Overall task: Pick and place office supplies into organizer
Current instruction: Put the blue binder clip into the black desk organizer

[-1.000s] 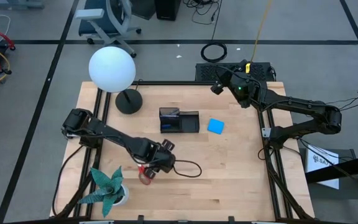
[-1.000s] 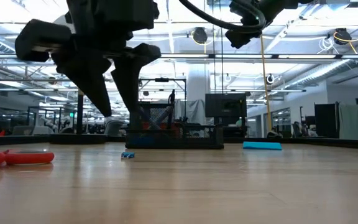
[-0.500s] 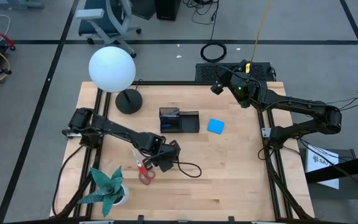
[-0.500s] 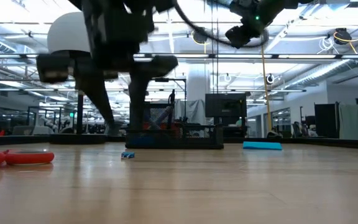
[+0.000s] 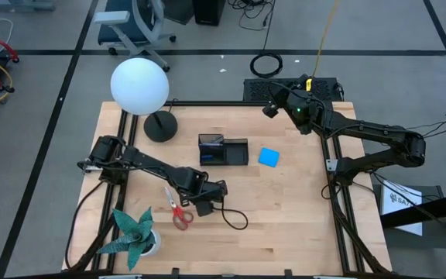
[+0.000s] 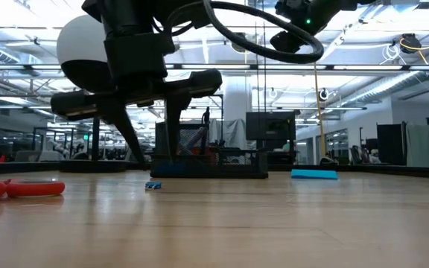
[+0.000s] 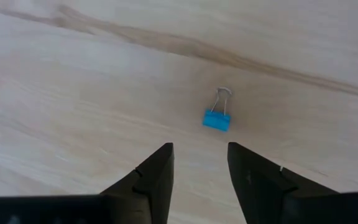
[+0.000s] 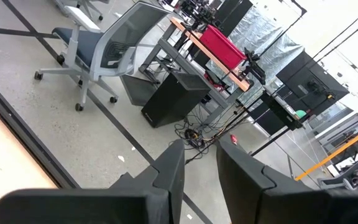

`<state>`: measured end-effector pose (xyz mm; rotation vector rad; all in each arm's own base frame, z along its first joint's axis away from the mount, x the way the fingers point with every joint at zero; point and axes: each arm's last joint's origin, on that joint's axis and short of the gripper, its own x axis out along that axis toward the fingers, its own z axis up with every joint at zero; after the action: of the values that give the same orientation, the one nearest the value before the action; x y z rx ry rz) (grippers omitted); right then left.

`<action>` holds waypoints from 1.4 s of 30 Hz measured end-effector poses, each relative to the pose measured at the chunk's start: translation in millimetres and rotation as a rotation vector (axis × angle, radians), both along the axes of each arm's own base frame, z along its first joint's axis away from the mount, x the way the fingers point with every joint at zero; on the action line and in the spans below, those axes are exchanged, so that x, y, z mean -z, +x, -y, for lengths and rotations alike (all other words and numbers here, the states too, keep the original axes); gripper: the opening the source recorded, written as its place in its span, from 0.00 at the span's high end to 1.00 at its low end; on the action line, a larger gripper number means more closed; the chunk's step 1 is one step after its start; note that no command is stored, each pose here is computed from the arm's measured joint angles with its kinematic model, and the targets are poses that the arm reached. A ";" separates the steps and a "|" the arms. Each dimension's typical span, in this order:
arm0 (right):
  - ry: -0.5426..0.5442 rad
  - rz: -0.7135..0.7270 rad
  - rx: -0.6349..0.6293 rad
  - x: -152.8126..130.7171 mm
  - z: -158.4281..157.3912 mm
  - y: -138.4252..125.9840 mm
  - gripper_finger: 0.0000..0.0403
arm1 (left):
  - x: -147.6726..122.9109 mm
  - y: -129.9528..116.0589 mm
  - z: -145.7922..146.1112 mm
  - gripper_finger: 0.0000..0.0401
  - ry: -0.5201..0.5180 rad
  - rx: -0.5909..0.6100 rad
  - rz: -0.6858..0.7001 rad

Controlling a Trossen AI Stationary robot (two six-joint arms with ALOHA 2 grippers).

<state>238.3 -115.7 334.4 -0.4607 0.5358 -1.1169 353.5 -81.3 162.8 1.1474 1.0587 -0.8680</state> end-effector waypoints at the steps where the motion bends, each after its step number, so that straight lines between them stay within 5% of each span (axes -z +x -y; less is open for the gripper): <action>1: 0.000 0.000 0.000 0.1 0.0 0.1 0.79 | 0.0 0.1 0.0 0.61 0.001 0.003 0.001; 28: 0.000 0.000 0.000 0.1 0.0 0.1 0.79 | 17.9 2.2 3.2 0.61 0.052 0.111 -0.048; 42: 0.000 -0.001 0.000 0.1 0.1 0.0 0.79 | 15.2 4.2 11.4 0.61 -0.058 0.134 -0.042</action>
<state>238.3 -115.8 334.3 -0.4610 0.5364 -1.1171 357.7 -92.7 147.5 1.1654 0.9928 -1.0254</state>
